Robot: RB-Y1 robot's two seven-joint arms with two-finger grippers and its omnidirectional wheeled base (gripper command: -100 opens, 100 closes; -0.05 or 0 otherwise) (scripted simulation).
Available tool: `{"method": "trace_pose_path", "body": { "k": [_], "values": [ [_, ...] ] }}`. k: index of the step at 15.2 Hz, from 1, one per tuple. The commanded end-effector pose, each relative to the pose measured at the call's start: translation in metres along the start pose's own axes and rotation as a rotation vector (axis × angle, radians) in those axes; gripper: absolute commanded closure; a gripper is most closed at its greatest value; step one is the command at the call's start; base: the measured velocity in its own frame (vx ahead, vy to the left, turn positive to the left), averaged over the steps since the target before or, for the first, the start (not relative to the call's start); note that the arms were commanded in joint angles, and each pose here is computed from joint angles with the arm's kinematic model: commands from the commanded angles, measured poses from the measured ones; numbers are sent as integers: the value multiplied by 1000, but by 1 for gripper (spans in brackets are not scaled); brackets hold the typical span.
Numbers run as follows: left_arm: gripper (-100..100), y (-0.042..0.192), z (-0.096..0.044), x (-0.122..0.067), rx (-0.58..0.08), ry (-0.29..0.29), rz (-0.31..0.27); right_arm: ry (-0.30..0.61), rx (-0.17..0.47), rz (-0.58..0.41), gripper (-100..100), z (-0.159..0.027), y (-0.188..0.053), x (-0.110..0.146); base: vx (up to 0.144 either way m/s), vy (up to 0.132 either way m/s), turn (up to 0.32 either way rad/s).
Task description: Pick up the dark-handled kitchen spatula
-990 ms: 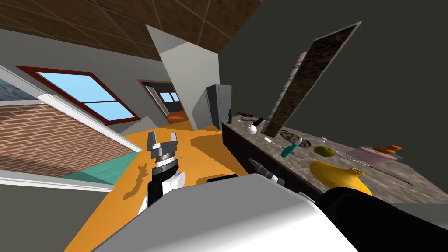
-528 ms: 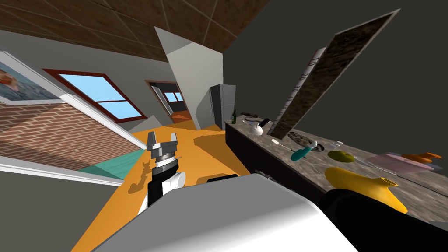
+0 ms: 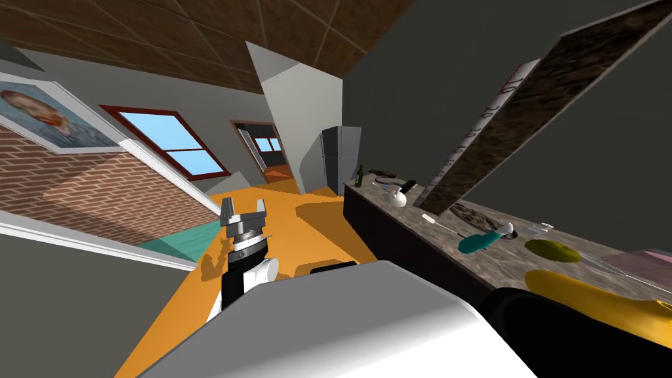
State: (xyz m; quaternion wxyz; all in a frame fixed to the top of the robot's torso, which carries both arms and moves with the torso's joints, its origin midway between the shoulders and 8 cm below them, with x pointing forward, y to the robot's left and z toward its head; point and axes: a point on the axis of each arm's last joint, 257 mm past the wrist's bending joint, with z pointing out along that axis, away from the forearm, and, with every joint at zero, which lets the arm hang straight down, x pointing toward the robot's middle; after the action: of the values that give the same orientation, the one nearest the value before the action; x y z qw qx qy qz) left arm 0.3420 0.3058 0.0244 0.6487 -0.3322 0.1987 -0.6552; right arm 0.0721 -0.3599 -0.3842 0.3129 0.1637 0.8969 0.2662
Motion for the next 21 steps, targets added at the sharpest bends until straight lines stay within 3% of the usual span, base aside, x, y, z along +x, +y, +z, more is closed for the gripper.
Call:
{"method": "trace_pose_path", "body": {
  "k": [1,2,3,4,5,6,7,9,10,11,12,14,15,17,18,19,20,21],
  "values": [
    [0,0,0,0,0,0,0,61,46,-15,-100,-15,-22,16,46,78,112],
    [0,0,0,0,0,0,0,61,46,-15,-100,-15,-22,16,40,57,42],
    [0,0,0,0,0,0,0,125,85,-22,-100,-35,-38,35,65,72,94],
    [0,0,0,0,0,0,0,138,101,-31,-100,-40,-45,35,76,75,105],
    [0,0,0,0,0,0,0,193,147,-33,-100,-61,-63,52,106,77,130],
    [0,0,0,0,0,0,0,211,154,-46,-100,-66,-67,51,112,72,102],
    [0,0,0,0,0,0,0,267,202,-45,-100,-91,-84,68,105,77,149],
    [0,0,0,0,0,0,0,285,204,-66,-100,-94,-87,64,74,48,81],
    [0,0,0,0,0,0,0,342,246,-72,-100,-118,-101,77,66,31,87],
    [0,0,0,0,0,0,0,355,251,-85,-100,-122,-105,74,69,27,109],
    [0,0,0,0,0,0,0,406,294,-89,-100,-147,-119,85,88,17,155],
    [0,0,0,0,0,0,0,421,294,-106,-100,-149,-121,80,74,10,78],
    [0,0,0,0,0,0,0,476,335,-120,-100,-174,-135,86,66,1,73],
    [0,0,0,0,0,0,0,483,335,-128,-100,-175,-136,84,58,-11,78],
    [0,0,0,0,0,0,0,539,371,-150,-100,-199,-149,85,63,-9,101],
    [0,0,0,0,0,0,0,540,372,-151,-100,-200,-150,84,68,-21,109],
    [0,0,0,0,0,0,0,589,406,-171,-100,-222,-161,84,78,-48,140],
    [0,0,0,0,0,0,0,592,406,-175,-100,-222,-162,82,77,-64,122]
  ]
}}
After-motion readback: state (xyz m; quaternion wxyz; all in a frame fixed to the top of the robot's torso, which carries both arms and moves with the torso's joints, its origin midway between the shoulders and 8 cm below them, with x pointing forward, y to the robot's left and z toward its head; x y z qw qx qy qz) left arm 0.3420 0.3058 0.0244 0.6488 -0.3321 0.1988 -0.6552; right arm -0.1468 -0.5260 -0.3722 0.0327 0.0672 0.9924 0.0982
